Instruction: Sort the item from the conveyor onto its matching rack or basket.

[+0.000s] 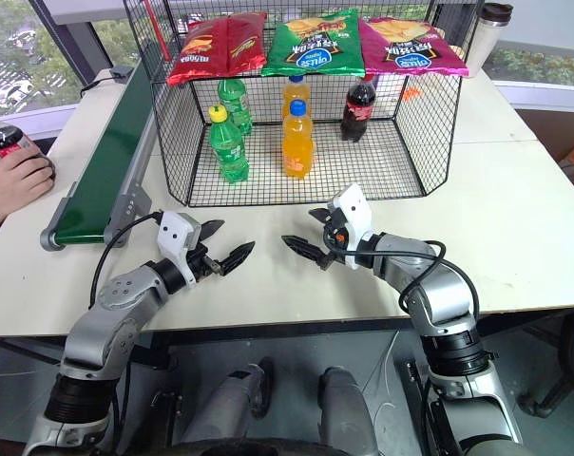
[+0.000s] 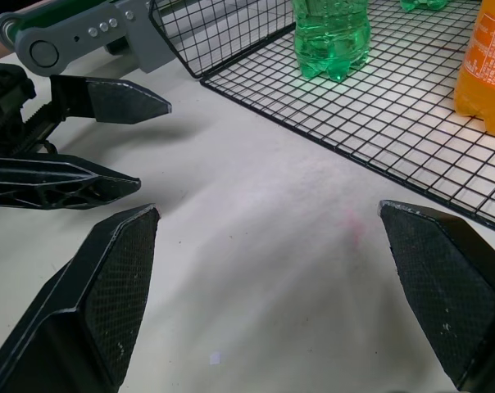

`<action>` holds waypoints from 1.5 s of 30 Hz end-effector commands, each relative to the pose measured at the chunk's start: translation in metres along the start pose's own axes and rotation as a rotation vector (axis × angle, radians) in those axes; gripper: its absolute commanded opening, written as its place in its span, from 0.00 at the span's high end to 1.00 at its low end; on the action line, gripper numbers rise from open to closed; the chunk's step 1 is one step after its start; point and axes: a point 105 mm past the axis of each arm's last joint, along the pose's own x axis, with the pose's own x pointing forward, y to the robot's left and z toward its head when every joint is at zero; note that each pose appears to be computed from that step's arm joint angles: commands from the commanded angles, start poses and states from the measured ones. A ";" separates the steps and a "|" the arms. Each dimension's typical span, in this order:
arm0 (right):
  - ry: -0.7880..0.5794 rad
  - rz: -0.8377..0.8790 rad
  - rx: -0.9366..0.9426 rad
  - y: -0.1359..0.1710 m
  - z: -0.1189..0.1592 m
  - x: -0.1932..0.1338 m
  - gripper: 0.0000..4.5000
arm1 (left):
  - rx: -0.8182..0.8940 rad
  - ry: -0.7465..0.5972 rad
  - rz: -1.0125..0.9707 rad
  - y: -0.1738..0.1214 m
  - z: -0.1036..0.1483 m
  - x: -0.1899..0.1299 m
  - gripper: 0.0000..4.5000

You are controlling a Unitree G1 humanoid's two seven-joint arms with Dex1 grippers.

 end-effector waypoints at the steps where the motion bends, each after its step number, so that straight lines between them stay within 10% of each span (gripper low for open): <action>1: -0.051 0.012 -0.047 0.002 0.018 -0.001 0.02 | 0.036 -0.042 0.001 0.001 0.010 0.001 0.00; 29: -0.084 0.146 -0.147 0.019 0.044 0.001 0.02 | 0.062 -0.081 0.044 0.013 0.024 -0.009 0.00; 45: -0.071 0.436 -0.269 0.067 0.053 -0.001 0.02 | 0.095 -0.162 0.337 0.068 0.068 -0.070 0.00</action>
